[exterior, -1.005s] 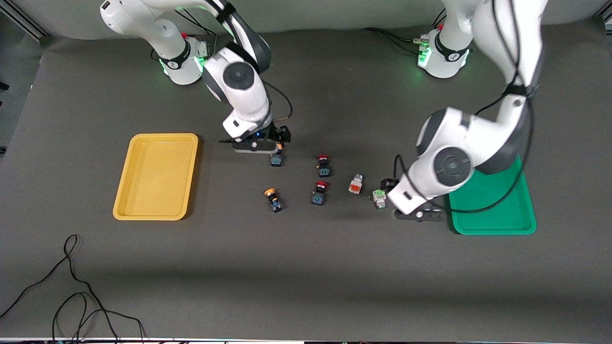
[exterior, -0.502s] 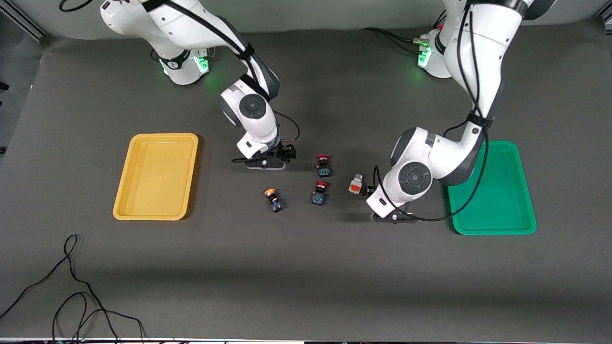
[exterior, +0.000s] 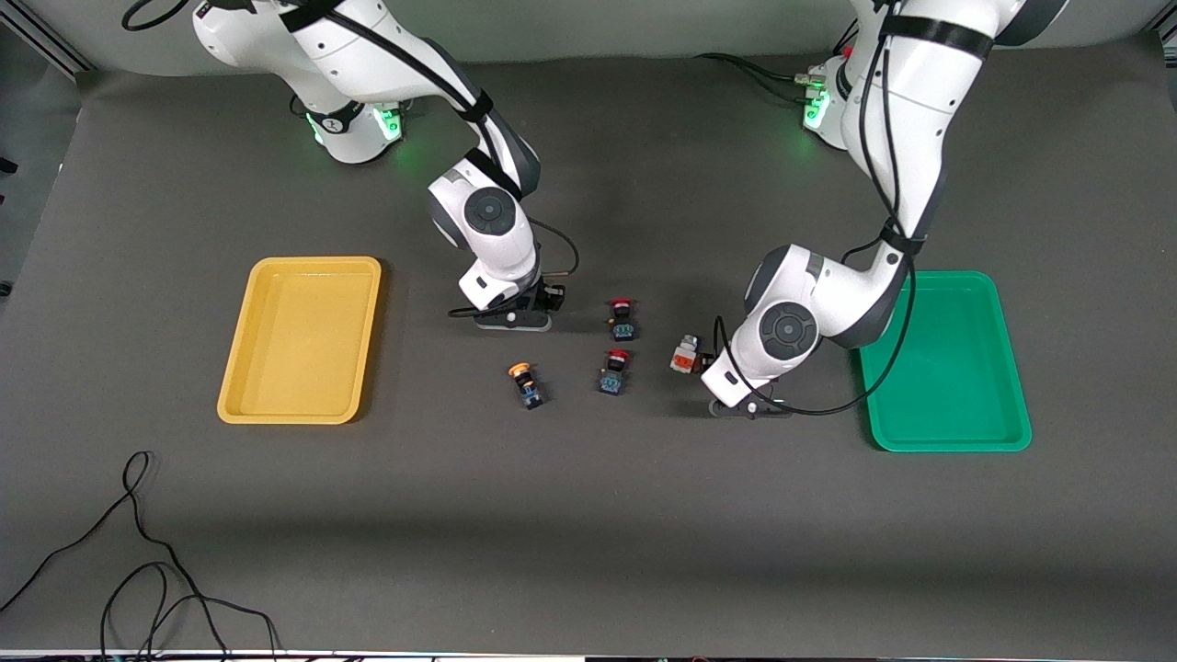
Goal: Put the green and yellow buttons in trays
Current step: 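Close both grippers on the yellow and green buttons, then carry the yellow button to the yellow tray while the left gripper carries green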
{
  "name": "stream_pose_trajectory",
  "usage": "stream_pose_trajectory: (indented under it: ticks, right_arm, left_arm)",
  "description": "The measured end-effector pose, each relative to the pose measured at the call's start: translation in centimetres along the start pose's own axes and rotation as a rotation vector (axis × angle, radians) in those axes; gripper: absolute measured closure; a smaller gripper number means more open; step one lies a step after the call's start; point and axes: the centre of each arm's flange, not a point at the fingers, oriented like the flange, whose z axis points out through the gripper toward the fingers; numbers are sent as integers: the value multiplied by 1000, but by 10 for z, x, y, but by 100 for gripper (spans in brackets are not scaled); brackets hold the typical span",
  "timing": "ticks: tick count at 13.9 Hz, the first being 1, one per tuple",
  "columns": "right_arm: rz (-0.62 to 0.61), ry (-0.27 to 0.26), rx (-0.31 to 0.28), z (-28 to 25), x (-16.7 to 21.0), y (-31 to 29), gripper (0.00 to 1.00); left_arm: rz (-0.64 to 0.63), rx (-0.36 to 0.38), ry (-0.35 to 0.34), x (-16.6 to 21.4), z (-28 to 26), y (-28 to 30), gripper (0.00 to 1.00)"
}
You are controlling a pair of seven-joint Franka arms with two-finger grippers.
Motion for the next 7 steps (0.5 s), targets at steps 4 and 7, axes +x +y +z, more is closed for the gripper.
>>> stream_pose_trajectory:
  ticks: [4, 7]
  right_arm:
    - [-1, -14, -20, -43, 11, -4, 59]
    - [-53, -40, -74, -101, 46, 20, 59]
  left_arm:
    - [-47, -6, 20, 1, -13, 5, 53]
    - [-55, 22, -21, 1, -58, 5, 59]
